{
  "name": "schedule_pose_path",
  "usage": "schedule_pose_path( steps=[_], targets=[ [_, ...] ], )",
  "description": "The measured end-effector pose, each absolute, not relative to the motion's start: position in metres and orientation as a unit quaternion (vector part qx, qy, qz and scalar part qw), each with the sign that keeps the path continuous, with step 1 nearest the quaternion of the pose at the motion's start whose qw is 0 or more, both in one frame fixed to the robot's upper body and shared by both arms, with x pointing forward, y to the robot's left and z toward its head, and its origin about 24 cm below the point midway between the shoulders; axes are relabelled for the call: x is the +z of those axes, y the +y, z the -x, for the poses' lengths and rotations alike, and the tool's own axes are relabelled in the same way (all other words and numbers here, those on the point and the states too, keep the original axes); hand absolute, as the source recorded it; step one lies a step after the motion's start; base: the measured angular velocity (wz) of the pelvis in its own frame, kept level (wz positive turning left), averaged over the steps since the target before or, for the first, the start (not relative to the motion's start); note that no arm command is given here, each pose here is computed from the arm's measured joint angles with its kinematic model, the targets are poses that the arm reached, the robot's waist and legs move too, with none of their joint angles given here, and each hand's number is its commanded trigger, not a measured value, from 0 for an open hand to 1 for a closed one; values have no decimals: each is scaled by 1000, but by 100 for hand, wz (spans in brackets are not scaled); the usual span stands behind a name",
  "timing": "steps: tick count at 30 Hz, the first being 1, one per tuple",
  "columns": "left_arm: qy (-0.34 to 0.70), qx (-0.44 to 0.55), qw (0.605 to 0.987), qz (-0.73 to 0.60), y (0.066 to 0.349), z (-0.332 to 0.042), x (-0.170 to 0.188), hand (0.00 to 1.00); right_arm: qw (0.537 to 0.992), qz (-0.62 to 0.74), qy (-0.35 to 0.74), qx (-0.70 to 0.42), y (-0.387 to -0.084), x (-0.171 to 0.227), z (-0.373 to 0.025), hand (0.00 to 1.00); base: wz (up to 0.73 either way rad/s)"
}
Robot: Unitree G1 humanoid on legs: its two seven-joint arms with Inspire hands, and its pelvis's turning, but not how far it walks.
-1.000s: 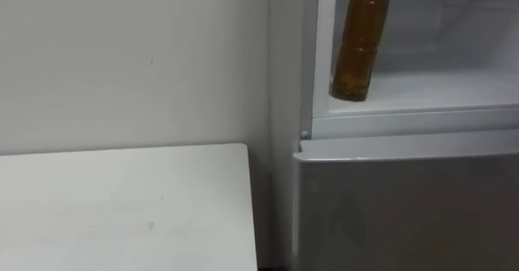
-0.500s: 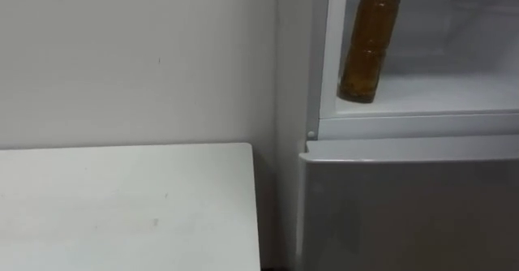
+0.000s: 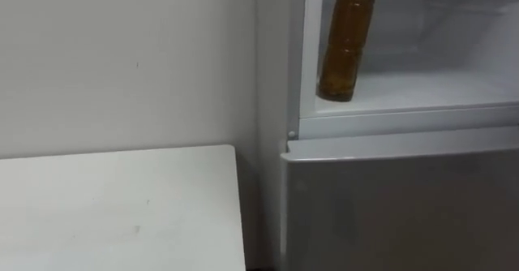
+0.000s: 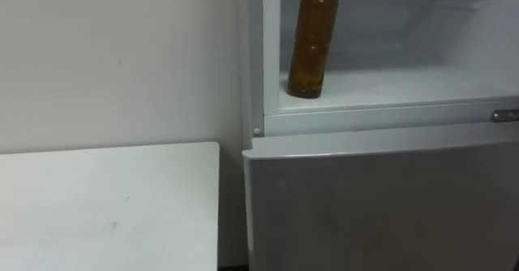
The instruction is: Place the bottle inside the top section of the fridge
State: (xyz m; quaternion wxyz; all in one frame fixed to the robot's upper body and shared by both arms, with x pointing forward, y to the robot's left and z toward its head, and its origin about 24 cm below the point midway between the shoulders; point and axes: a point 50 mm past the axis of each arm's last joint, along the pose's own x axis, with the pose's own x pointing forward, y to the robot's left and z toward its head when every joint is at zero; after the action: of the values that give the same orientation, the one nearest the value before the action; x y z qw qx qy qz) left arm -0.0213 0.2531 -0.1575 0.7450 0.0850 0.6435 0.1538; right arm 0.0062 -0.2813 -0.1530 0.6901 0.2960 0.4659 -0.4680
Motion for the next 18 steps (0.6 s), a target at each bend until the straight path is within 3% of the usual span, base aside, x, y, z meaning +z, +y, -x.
schedule_pose_path(
  steps=[11,18],
  targets=[
    [610,181,765,-100,271,16,-147,0,762,-208,302,-533,-344,-92,-66,0,-6],
    [600,179,773,-103,271,13,-146,0,774,-179,220,-567,-358,-58,-87,0,-2]
  ],
)
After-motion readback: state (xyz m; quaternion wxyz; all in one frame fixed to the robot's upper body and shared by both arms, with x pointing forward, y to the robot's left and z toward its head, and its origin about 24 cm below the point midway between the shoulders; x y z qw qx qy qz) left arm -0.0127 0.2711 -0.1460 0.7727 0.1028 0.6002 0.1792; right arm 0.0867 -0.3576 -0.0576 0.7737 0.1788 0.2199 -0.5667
